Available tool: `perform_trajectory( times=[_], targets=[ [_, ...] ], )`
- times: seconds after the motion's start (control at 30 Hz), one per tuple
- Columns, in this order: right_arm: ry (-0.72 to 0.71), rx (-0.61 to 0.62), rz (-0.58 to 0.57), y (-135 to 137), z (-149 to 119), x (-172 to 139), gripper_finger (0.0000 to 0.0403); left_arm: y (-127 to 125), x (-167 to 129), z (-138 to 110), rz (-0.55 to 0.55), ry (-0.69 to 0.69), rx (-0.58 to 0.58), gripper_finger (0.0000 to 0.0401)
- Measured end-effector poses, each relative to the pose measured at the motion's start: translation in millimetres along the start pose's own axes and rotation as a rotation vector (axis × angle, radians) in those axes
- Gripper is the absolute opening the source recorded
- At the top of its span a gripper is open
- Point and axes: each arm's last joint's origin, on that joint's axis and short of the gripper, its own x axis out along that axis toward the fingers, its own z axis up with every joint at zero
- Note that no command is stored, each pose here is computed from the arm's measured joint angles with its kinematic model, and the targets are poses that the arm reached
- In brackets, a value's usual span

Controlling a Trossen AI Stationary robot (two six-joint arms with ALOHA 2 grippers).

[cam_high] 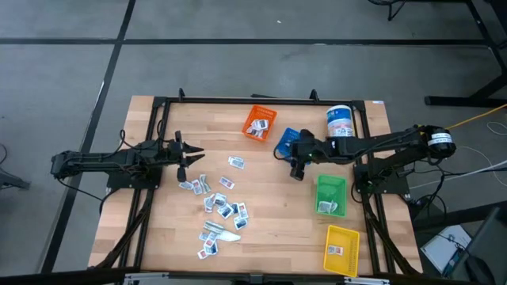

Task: Pick & Place First Aid Supplies
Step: Put the blue alcohol pad into the green basket

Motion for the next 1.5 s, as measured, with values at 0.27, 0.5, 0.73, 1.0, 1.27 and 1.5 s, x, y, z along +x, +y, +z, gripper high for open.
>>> perform_trajectory(
  times=[0.27, 0.5, 0.73, 1.0, 1.27, 1.5],
  targets=[
    [-0.097, -0.170, 0.146, 32, 4, 25, 0.0175, 0, 0, 0, 0.000, 0.000, 0.000, 0.0093],
    [-0.183, -0.389, 0.339, 64, -1, 47, 0.0175, 0, 0, 0, 0.000, 0.000, 0.000, 0.0093],
    [-0.289, -0.623, 0.434, 98, -12, 63, 0.0175, 0, 0, 0, 0.000, 0.000, 0.000, 0.0091],
    [-0.342, -0.846, 0.366, 138, -3, 76, 0.0175, 0, 0, 0, 0.000, 0.000, 0.000, 0.0091],
    [-0.329, -0.897, 0.328, 164, 23, 94, 0.0175, 0, 0, 0, 0.000, 0.000, 0.000, 0.0093],
    [-0.307, -0.951, 0.272, 181, 49, 112, 0.0175, 0, 0, 0, 0.000, 0.000, 0.000, 0.0092]
  ],
)
